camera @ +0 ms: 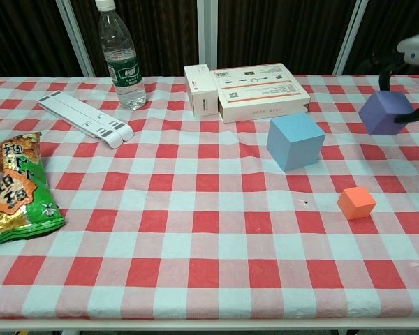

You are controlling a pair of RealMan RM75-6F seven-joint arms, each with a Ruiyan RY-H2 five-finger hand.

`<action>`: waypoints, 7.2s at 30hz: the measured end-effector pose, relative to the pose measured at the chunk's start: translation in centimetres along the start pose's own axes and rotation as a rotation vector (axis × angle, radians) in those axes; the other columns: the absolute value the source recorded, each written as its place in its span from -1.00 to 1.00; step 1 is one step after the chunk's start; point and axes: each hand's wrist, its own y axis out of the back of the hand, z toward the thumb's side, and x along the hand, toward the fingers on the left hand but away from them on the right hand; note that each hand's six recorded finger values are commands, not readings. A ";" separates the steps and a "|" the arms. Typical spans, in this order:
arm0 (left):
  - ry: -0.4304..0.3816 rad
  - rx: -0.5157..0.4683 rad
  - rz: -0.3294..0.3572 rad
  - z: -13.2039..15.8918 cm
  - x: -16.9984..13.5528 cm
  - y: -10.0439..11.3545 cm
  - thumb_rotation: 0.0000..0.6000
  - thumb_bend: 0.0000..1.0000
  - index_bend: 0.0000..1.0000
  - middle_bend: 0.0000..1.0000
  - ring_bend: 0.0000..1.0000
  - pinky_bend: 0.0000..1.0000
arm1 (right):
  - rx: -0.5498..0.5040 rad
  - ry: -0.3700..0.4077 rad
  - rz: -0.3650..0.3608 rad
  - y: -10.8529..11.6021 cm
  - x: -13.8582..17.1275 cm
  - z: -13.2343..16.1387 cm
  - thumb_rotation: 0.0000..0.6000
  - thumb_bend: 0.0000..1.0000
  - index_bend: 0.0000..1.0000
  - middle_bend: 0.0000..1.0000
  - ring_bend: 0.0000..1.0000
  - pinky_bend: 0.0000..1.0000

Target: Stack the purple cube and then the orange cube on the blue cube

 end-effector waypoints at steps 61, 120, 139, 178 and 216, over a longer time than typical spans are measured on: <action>0.039 -0.036 0.032 -1.9 -0.3 1.0 1.00 -1.00 -0.59 -0.61 -0.69 -0.42 | 0.111 0.246 0.160 3.1 -7.8 10.6 1.00 -0.76 -0.64 -0.03 -0.62 -0.86; 0.047 -0.032 0.046 -2.7 -0.7 1.2 1.00 -1.00 -0.59 -0.61 -0.69 -0.42 | -0.082 0.093 0.155 -2.9 5.6 6.0 1.00 -0.82 -0.60 -0.17 -0.64 -0.73; 0.049 -0.028 0.055 -3.4 -0.9 1.3 1.00 -1.00 -0.59 -0.61 -0.69 -0.42 | -0.034 0.111 0.223 -7.5 4.3 7.4 1.00 -0.81 -0.60 -0.17 -0.64 -0.73; 0.062 -0.040 0.051 -4.1 -1.1 1.3 1.00 -1.00 -0.59 -0.61 -0.69 -0.42 | -0.034 0.139 0.238 -7.6 3.2 8.7 1.00 -0.70 -0.38 -0.01 -0.54 -0.67; 0.110 -0.078 0.011 -5.1 0.1 0.3 1.00 -1.00 -0.59 -0.61 -0.69 -0.42 | -0.025 0.185 0.098 6.7 -5.6 10.4 1.00 -0.71 -0.38 0.02 -0.47 -0.58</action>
